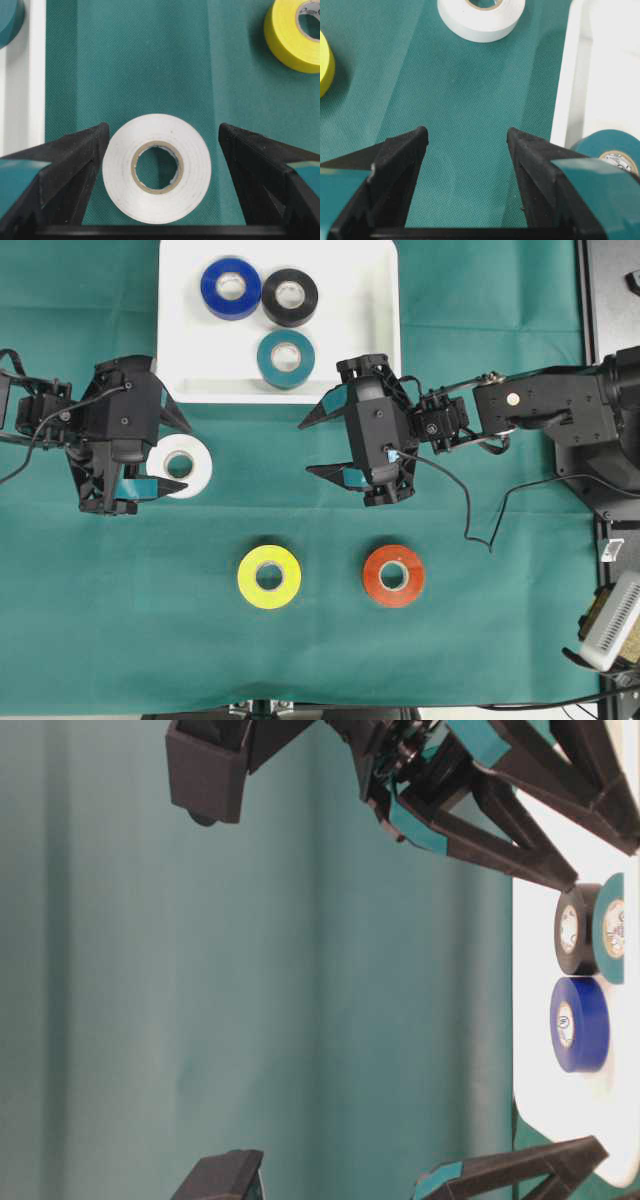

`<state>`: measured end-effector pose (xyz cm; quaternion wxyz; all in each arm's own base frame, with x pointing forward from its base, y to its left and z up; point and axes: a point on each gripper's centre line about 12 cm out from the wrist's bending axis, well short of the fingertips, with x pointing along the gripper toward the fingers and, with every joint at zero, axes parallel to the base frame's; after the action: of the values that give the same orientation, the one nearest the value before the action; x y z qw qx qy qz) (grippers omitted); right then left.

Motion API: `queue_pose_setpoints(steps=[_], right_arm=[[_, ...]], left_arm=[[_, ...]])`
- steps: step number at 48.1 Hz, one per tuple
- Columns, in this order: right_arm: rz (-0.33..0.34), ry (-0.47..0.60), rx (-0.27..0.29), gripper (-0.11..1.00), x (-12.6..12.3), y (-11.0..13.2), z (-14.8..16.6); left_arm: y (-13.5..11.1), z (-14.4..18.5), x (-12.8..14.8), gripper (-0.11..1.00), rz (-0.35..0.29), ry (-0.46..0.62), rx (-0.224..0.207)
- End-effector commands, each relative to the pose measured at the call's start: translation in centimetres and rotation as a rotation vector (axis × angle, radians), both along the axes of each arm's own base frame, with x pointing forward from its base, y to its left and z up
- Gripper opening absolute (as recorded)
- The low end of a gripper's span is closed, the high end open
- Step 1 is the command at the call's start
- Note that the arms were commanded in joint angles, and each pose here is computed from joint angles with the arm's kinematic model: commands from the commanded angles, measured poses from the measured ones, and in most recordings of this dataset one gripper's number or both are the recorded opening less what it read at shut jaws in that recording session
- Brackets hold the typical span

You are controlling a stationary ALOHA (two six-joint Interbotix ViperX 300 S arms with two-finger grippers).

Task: Put the tape alternately from left to right into the white case.
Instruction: 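Lift the right gripper out of the tray and withdraw, then lower the left gripper onto the white roll and grasp it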

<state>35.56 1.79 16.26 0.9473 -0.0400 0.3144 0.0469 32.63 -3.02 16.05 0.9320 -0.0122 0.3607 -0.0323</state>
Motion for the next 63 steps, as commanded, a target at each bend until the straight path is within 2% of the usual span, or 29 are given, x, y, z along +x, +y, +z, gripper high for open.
queue_pose_setpoints(steps=[1,16,26,50,63], right_arm=[[0.006,-0.040,0.004,0.68,0.1,0.2,1.2],[0.006,-0.042,0.004,0.68,0.2,0.2,1.3],[0.004,-0.045,0.004,0.68,0.3,0.1,1.4],[0.005,-0.041,0.003,0.68,0.2,0.1,1.3],[0.005,-0.035,0.003,0.68,0.1,0.1,1.1]], left_arm=[[-0.2,0.4,0.1,0.61,-0.002,-0.013,-0.005],[-1.9,-0.4,-0.7,0.61,-0.056,0.010,-0.005],[-2.8,-2.3,-0.3,0.61,-0.079,0.068,0.003],[-3.1,-5.7,1.4,0.61,-0.080,0.159,0.016],[-3.1,-5.8,1.6,0.61,-0.079,0.162,0.017]])
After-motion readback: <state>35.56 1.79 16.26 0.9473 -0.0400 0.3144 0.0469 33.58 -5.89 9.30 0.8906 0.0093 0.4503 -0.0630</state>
